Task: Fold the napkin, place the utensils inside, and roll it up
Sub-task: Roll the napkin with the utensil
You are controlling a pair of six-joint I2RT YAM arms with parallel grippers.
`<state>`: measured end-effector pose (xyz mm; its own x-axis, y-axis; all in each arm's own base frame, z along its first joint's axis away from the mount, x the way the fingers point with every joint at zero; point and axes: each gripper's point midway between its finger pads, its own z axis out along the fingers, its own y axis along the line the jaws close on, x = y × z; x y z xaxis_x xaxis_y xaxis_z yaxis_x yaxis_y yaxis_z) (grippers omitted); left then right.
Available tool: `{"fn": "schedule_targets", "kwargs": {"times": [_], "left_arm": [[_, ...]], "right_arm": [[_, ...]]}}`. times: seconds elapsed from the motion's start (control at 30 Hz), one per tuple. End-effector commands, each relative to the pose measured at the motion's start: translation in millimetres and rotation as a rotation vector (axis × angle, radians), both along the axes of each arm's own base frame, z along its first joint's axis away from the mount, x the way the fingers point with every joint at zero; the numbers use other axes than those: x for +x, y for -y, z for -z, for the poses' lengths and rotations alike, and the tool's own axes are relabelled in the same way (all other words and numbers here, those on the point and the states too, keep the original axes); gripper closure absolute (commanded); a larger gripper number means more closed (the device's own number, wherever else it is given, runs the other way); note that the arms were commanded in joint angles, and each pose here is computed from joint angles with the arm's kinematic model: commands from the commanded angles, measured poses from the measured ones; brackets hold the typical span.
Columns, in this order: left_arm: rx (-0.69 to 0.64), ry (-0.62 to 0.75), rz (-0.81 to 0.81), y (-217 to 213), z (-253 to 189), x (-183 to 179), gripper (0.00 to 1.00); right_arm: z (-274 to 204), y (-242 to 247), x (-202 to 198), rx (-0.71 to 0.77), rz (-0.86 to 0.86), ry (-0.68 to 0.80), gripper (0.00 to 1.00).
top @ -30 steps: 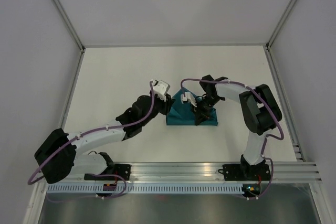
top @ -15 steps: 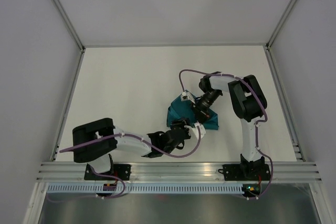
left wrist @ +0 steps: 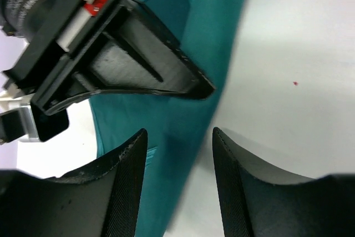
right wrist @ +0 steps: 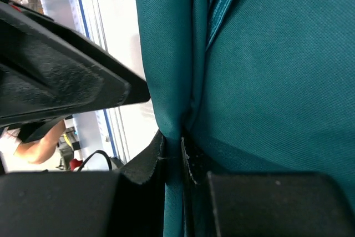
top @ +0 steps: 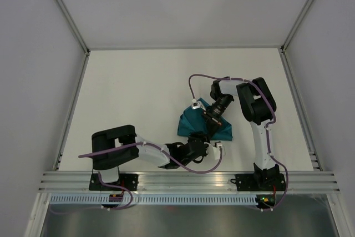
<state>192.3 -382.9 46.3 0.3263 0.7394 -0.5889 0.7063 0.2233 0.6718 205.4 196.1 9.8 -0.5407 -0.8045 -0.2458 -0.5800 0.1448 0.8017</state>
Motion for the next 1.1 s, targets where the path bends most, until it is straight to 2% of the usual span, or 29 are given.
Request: {"fn": "schedule_targets", "kwargs": {"times": [0.0,0.2,0.23,0.5,0.6,0.7,0.87,0.97,1.0,1.07], "left_arm": [[0.053,-0.046,0.074,7.8,11.5,-9.1,0.44],[0.068,-0.120,0.016,-2.9,25.5,6.0,0.44],[0.063,-0.140,0.022,-3.0,27.9,5.4,0.39],[0.103,-0.233,0.034,-8.5,41.3,7.9,0.41],[0.129,-0.275,0.048,-8.4,46.9,3.9,0.48],[0.151,-0.329,0.053,-8.9,53.4,1.5,0.61],[0.175,-0.414,0.058,-10.9,61.8,-5.6,0.92],[0.160,-0.491,0.075,-11.6,62.3,-11.0,0.98],[0.155,-0.519,0.079,-12.4,61.2,-11.2,0.98],[0.142,-0.573,0.090,-12.1,61.3,-14.9,0.98]], "right_arm": [[58.0,21.5,29.8,-0.063,-0.129,0.206,1.00],[58.1,21.5,31.0,-0.062,-0.124,0.202,1.00],[58.0,21.2,30.9,-0.061,-0.123,0.202,1.00],[58.2,22.0,31.4,-0.063,-0.122,0.192,1.00],[57.9,21.3,31.3,-0.063,-0.122,0.189,1.00],[57.7,21.4,30.5,-0.061,-0.126,0.182,0.99],[56.7,20.4,33.3,-0.059,-0.114,0.190,0.98],[52.7,18.6,34.1,-0.056,-0.102,0.193,0.86],[48.5,17.1,37.2,-0.049,-0.093,0.208,0.73],[42.3,15.6,38.0,-0.044,-0.080,0.215,0.61]]}}
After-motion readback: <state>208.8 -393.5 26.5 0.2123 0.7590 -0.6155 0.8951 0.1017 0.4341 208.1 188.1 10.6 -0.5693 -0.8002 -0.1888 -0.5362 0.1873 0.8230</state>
